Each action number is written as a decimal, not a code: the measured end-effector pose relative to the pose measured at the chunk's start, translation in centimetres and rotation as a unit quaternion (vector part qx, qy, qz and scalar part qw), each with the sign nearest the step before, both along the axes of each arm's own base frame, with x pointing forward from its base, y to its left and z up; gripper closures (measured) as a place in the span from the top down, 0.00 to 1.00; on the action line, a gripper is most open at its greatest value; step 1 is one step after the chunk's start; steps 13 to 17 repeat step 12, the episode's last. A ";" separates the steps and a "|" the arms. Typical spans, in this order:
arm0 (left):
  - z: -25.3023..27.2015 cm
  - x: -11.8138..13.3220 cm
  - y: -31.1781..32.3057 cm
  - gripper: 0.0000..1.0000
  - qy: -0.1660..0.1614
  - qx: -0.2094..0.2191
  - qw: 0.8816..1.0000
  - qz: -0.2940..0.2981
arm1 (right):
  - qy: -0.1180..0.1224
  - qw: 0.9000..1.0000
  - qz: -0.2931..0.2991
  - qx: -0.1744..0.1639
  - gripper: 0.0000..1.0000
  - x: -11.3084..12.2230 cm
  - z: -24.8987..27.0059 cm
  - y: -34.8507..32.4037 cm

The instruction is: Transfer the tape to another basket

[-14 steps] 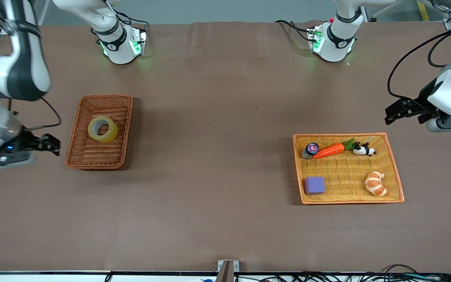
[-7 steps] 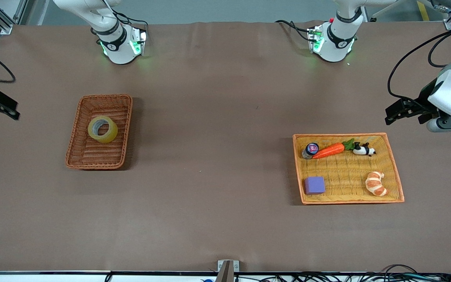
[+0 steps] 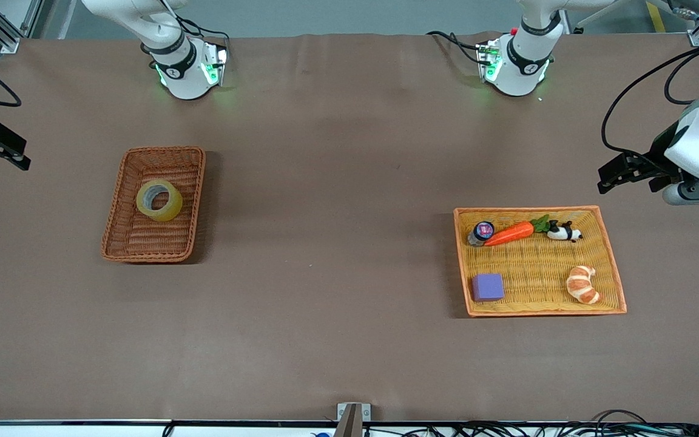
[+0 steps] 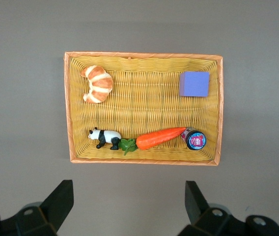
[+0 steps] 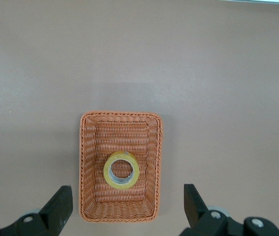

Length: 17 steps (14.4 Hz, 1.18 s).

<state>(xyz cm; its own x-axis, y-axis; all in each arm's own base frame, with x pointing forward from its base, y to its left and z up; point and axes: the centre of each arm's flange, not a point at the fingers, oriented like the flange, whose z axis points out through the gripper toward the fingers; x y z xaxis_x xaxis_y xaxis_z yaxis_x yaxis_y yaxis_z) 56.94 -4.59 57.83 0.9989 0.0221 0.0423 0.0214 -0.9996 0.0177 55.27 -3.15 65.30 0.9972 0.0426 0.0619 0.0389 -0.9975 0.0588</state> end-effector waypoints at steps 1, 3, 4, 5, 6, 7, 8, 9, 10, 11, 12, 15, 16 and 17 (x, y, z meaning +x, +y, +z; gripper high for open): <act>0.0 0.0 0.0 1.00 0.000 0.000 1.000 0.000 | 0.001 1.000 -0.004 0.000 1.00 0.0 -0.1 0.0; 0.0 0.0 0.0 1.00 0.000 0.000 1.000 0.000 | 0.002 1.000 -0.011 0.001 1.00 0.1 -0.2 0.0; 0.0 0.0 0.0 1.00 0.000 0.000 1.000 0.000 | 0.002 1.000 -0.012 0.001 1.00 0.1 -0.2 0.0; 0.0 0.0 0.0 1.00 0.000 0.000 1.000 0.000 | 0.002 1.000 -0.012 0.001 1.00 0.1 -0.2 0.0; 0.0 0.0 0.0 1.00 0.000 0.000 1.000 0.000 | 0.002 1.000 -0.013 0.001 1.00 0.1 -0.2 0.0; 0.0 0.0 0.0 1.00 0.000 0.000 1.000 0.000 | 0.002 1.000 -0.014 0.001 1.00 0.1 -0.2 0.0; 0.0 0.0 0.0 1.00 0.000 0.000 1.000 0.000 | 0.002 1.000 -0.015 0.001 1.00 0.1 -0.2 0.0; 0.0 0.0 0.0 1.00 0.000 0.000 1.000 0.000 | 0.001 1.000 -0.016 0.001 1.00 0.1 -0.2 -0.1; 0.0 0.0 0.0 1.00 0.000 0.000 1.000 0.000 | 0.001 1.000 -0.017 0.001 1.00 0.1 -0.2 -0.1; 0.0 0.0 0.0 1.00 0.000 0.000 1.000 0.000 | 0.001 1.000 -0.017 0.001 1.00 0.1 -0.2 -0.2; 0.0 0.0 0.0 1.00 0.000 0.000 1.000 0.000 | 0.001 1.000 -0.018 0.001 1.00 0.1 -0.2 -0.2; 0.0 0.0 0.0 1.00 0.000 0.000 1.000 0.000 | 0.001 1.000 -0.018 0.001 1.00 0.1 -0.2 -0.2; 0.0 0.0 0.0 1.00 0.000 0.000 1.000 0.000 | 0.001 1.000 -0.018 0.001 1.00 0.1 -0.2 -0.2; 0.0 0.0 0.0 1.00 0.000 0.000 1.000 0.000 | 0.001 1.000 -0.018 0.001 1.00 0.1 -0.2 -0.2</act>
